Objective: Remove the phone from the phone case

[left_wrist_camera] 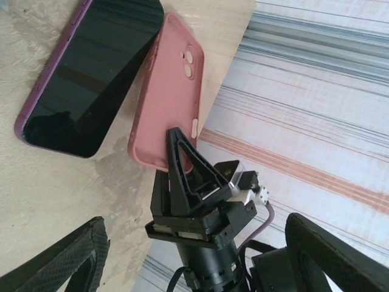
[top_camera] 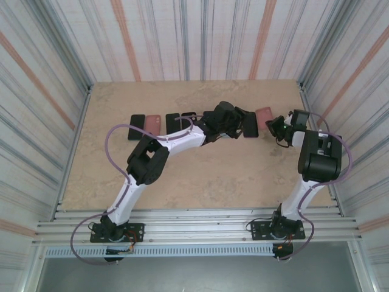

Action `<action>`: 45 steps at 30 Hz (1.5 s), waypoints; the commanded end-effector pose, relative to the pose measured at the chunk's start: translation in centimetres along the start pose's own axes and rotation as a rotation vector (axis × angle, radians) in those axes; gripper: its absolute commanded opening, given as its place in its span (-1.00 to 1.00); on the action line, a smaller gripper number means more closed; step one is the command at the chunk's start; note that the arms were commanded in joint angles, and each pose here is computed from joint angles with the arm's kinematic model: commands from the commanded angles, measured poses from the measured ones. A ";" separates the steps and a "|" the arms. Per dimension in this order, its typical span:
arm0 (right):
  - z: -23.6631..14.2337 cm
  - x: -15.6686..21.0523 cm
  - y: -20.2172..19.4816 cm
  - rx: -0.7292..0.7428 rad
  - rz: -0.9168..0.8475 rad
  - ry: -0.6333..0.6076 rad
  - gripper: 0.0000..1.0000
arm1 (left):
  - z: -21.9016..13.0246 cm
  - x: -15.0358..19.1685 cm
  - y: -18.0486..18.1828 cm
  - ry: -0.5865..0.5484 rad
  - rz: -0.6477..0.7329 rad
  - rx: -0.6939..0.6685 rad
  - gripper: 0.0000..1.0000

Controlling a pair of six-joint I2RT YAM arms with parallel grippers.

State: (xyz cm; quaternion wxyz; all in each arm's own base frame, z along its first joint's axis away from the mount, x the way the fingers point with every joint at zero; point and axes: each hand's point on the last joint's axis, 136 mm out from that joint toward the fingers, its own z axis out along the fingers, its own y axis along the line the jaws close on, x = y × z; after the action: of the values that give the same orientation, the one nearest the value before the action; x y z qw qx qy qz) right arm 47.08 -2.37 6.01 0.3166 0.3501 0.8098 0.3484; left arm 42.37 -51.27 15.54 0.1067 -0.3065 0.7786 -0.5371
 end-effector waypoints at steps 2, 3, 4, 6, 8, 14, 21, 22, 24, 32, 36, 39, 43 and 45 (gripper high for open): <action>0.2 0.0 -0.3 0.006 0.000 0.032 -0.46 | -2.0 0.4 -3.7 0.026 0.040 0.079 0.60; 0.1 0.0 -0.5 0.019 -0.001 0.030 -0.41 | -1.9 0.4 -3.5 0.028 0.038 0.076 0.60; -0.1 0.0 -0.7 0.027 -0.001 0.027 -0.36 | -1.9 0.4 -3.6 0.029 0.038 0.078 0.61; -0.2 -0.1 -0.9 0.038 0.002 0.024 -0.23 | -1.9 0.6 -3.8 0.037 0.037 0.086 0.61; -0.3 -0.1 -1.3 0.056 0.005 0.027 -0.15 | -1.8 0.7 -3.8 0.043 0.037 0.086 0.61; -1.0 -0.3 -2.4 0.109 0.013 0.024 0.04 | -1.6 0.8 -3.7 0.054 0.031 0.083 0.62; -1.8 -0.9 -3.1 0.159 -0.005 0.015 0.28 | -1.5 0.7 -3.6 0.061 0.031 0.086 0.62; -1.9 -1.0 -3.1 0.158 -0.007 0.012 0.28 | -1.5 0.7 -3.6 0.060 0.033 0.087 0.62; -1.8 -1.2 -2.9 0.149 -0.008 0.016 0.28 | -1.7 0.5 -3.5 0.059 0.036 0.083 0.62; -3.0 -1.2 -2.7 0.190 -0.034 0.013 0.32 | -2.5 0.3 -4.2 0.063 0.065 0.094 0.62; -4.7 -1.6 -2.3 0.238 -0.085 -0.007 0.42 | -3.3 -0.2 -5.2 0.072 0.137 0.105 0.63; -5.9 -1.5 -0.8 0.213 -0.121 -0.007 0.45 | -4.3 -1.0 -5.5 0.071 0.249 0.093 0.64; -6.9 -0.2 1.8 0.177 -0.234 0.038 0.64 | -6.4 -3.1 -4.9 0.044 0.410 0.054 0.73; -7.4 0.9 3.2 0.166 -0.328 0.056 0.72 | -8.4 -4.4 -5.0 0.022 0.518 0.045 0.76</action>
State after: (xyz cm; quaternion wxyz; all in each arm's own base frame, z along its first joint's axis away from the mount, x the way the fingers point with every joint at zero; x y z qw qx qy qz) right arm 42.95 -4.39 10.46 0.3105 0.2998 0.8675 0.2475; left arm 43.77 -46.28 18.61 0.1731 -0.1747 0.8142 -0.5260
